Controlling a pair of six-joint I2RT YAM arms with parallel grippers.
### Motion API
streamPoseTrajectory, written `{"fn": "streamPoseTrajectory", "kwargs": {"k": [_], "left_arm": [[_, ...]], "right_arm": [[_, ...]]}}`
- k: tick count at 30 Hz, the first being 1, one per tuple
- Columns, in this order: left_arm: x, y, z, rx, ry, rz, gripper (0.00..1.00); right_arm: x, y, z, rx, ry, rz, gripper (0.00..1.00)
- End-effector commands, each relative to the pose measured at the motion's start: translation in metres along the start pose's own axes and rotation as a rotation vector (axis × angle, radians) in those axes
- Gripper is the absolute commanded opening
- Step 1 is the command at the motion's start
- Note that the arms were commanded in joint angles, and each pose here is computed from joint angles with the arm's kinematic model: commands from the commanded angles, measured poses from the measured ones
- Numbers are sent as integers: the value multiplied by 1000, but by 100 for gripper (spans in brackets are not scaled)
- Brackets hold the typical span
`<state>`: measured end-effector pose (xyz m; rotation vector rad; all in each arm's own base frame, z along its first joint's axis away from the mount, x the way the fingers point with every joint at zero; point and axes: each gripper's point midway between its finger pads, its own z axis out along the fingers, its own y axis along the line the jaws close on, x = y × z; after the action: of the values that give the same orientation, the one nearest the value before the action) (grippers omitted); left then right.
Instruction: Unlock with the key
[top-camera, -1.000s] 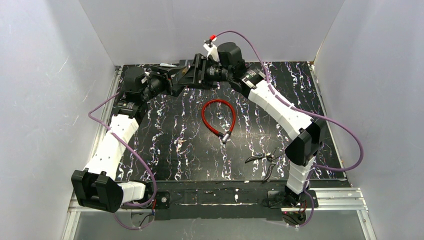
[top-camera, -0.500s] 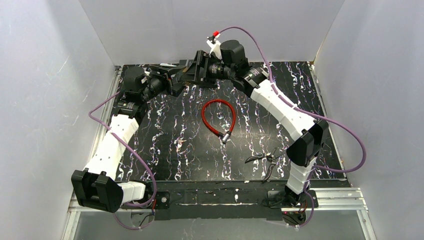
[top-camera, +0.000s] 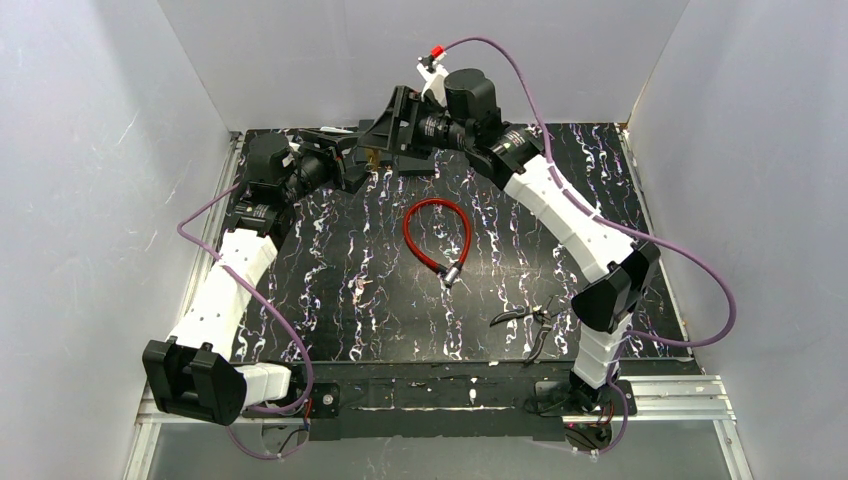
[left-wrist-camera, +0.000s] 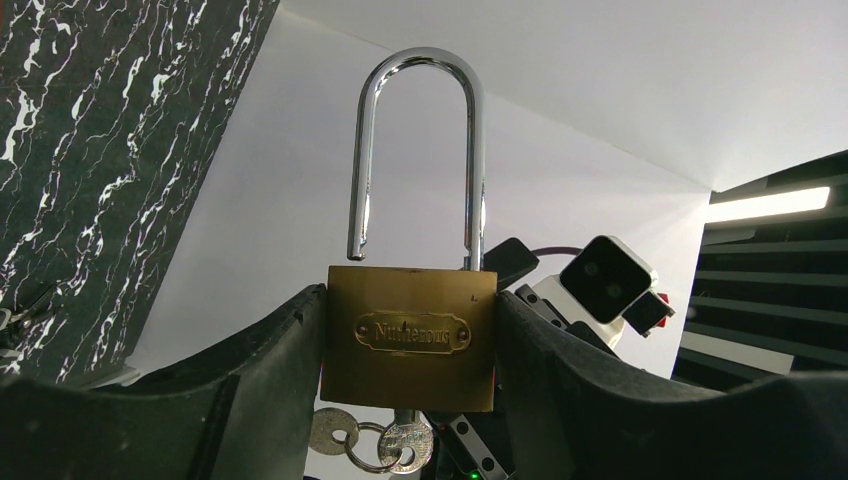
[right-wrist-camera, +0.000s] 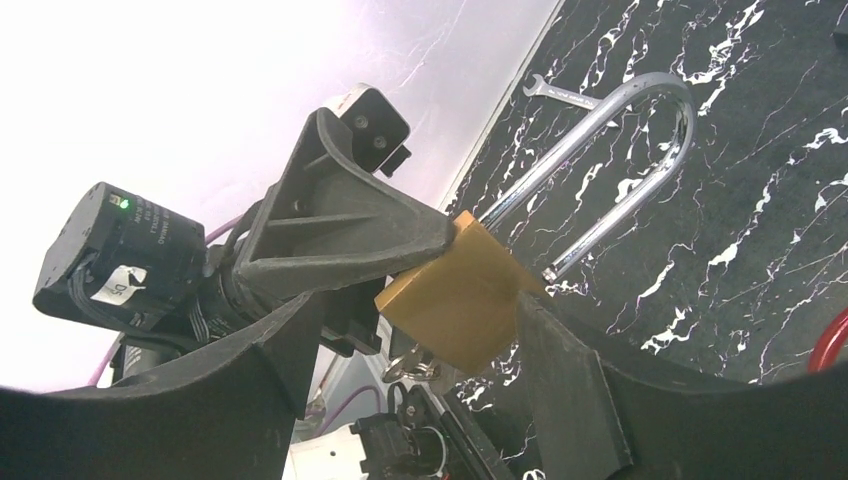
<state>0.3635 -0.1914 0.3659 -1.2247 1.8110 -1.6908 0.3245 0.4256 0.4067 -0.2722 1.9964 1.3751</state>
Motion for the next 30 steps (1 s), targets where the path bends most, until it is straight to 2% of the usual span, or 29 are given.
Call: {"fn": "streamPoseTrajectory", "kwargs": {"k": [1, 16, 30], "left_arm": [[23, -39, -20, 118, 54, 66, 0], [21, -38, -19, 117, 43, 68, 0], [19, -36, -19, 107, 36, 67, 0]], "right_arm": [[-10, 13, 3, -30, -34, -43, 79], [-3, 11, 16, -38, 4, -56, 76], [5, -13, 11, 150, 24, -182, 64]]}}
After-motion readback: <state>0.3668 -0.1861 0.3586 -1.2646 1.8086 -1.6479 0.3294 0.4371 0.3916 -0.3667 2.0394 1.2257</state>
